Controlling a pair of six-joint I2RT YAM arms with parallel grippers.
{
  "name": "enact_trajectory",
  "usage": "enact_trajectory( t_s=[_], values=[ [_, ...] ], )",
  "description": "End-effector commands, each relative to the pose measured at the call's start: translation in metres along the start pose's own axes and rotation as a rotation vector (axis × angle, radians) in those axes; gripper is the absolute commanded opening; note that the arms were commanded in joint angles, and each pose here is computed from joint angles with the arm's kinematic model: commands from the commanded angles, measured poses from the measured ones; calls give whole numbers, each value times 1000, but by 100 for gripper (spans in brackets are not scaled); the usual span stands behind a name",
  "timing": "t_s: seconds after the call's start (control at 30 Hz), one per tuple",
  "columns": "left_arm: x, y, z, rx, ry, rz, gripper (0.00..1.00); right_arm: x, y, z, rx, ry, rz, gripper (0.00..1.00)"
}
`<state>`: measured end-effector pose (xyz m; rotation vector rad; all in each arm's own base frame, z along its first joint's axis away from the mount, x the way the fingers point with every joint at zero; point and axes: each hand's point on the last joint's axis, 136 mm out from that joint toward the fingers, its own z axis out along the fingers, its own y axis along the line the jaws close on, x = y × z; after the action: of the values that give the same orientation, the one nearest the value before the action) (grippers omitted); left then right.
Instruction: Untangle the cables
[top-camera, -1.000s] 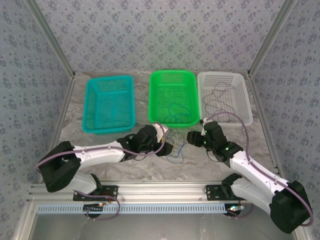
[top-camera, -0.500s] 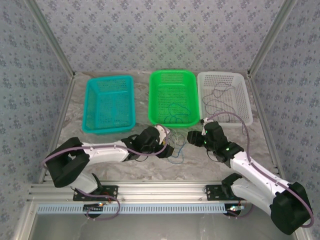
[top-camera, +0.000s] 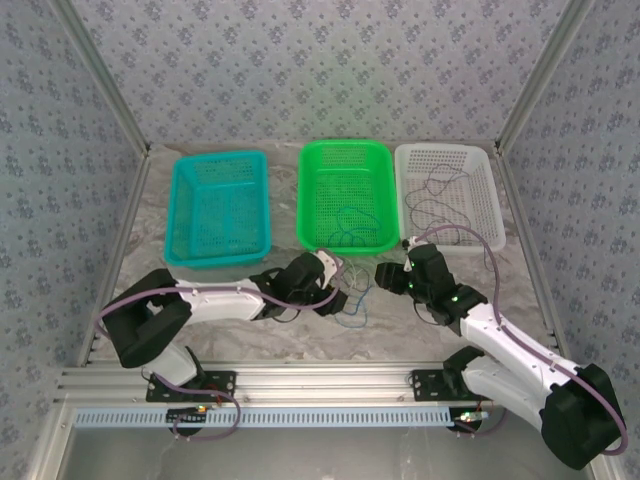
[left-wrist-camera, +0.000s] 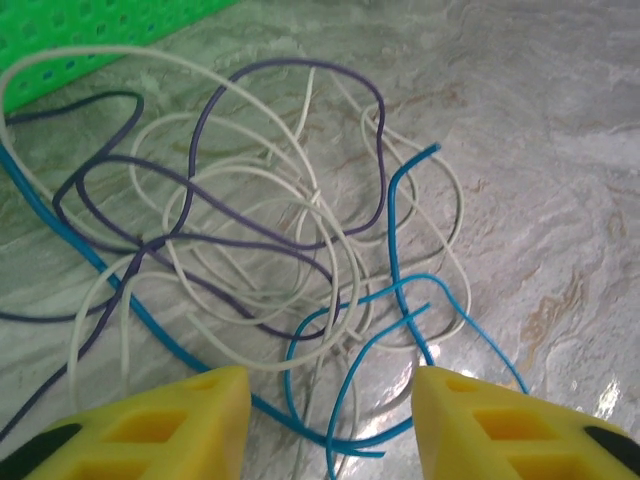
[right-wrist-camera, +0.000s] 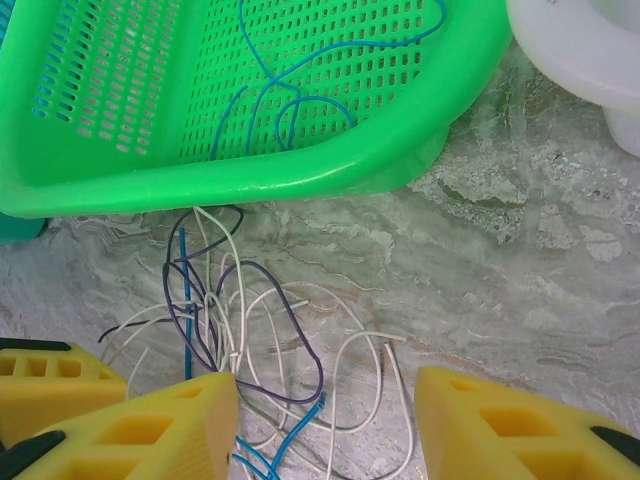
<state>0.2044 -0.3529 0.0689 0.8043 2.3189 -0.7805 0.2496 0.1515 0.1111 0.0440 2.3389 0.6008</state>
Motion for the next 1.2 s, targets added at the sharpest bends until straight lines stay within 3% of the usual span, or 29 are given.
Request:
enact_trajectory(
  t_s=[0.0, 0.07, 0.13, 0.33, 0.53, 0.63, 0.7, 0.77, 0.83, 1.0, 1.17],
  values=[
    [-13, -8, 2, 24, -25, 11, 26, 4, -6, -2, 24, 2, 12, 52],
    [-18, -13, -3, 44, -51, 20, 11, 4, -6, -2, 25, 1, 12, 52],
    [-26, -16, -12, 54, -89, 29, 4, 5, -7, -2, 26, 3, 11, 52],
    [-57, -33, -55, 82, -178, 104, 0, 4, -5, -4, 34, 2, -9, 52],
    [-81, -50, -83, 117, -228, 161, 1, -11, 14, -13, 0, -52, -114, 60],
    [-66, -34, -70, 48, -163, 123, 28, -9, 11, -13, 12, -42, -113, 62],
    [-55, -20, -62, 0, -133, 69, 54, -2, 17, -11, -22, -15, -133, 63],
    [-49, -11, -61, -27, -142, 20, 67, 10, 29, -9, -68, 17, -234, 64],
    [-52, -1, -67, -45, -189, -37, 80, 19, 31, -9, -22, 26, -364, 64],
    [-59, 44, -94, -104, -316, -260, 98, 33, 48, -3, -12, 69, -627, 61],
    [-57, 64, -115, -140, -365, -336, 100, 46, 74, 13, -23, 93, -853, 68]
  ],
)
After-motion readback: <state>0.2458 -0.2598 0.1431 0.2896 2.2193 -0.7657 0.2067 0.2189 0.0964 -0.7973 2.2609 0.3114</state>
